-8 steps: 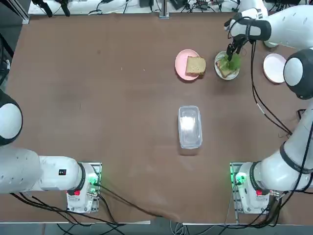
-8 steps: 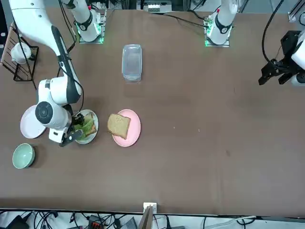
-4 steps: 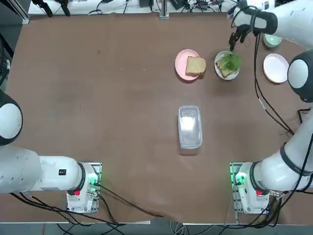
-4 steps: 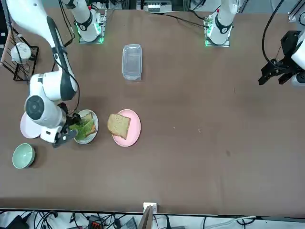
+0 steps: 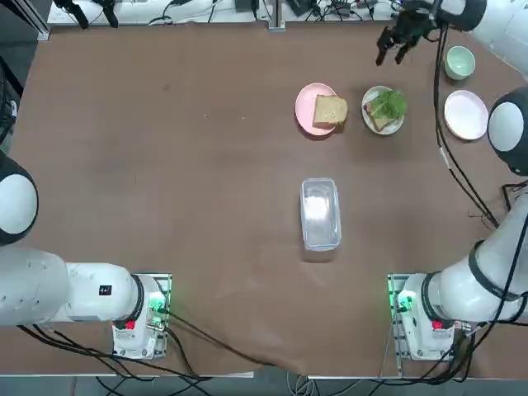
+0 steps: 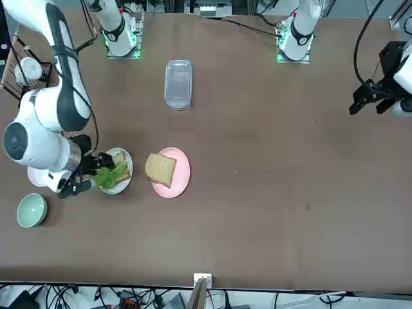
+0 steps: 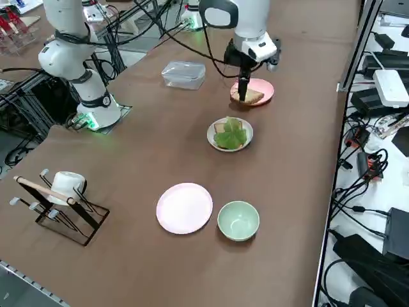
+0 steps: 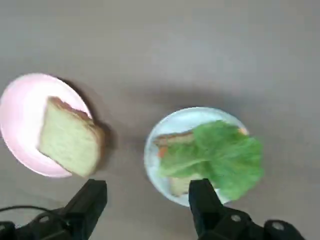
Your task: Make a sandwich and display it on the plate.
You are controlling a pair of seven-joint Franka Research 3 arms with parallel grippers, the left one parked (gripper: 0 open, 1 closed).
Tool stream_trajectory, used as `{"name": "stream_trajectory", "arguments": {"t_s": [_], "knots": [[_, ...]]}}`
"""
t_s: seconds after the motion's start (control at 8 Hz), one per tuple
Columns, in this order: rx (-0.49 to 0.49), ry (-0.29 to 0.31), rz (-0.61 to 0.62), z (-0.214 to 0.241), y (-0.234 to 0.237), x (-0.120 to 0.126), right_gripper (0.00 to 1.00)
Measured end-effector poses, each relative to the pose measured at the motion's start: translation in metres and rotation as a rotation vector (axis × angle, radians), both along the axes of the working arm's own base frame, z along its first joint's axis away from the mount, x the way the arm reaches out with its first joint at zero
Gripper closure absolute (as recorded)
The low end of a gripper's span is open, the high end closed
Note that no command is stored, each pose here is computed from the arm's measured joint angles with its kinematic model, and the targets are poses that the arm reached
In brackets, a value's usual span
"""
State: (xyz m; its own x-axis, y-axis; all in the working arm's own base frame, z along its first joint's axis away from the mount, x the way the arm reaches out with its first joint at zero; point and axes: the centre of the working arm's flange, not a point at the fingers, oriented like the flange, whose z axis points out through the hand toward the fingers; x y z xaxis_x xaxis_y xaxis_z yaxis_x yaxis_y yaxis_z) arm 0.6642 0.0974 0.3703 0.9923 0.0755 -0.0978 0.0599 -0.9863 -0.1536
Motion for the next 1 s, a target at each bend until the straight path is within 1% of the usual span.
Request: {"name": "stream_trajectory", "arguments": {"t_s": [0.12, 0.25, 0.5, 0.75, 1.0], "knots": [[-0.007, 0.015, -0.066, -0.003, 0.022, -0.003, 0.0], [-0.013, 0.022, -0.092, -0.007, 0.04, -0.007, 0.0], [-0.018, 0.024, -0.098, -0.02, 0.054, -0.013, 0.0], [-0.003, -0.021, -0.123, -0.043, 0.056, -0.017, 0.0], [0.056, -0.056, -0.188, -0.075, 0.071, -0.031, 0.0]]}}
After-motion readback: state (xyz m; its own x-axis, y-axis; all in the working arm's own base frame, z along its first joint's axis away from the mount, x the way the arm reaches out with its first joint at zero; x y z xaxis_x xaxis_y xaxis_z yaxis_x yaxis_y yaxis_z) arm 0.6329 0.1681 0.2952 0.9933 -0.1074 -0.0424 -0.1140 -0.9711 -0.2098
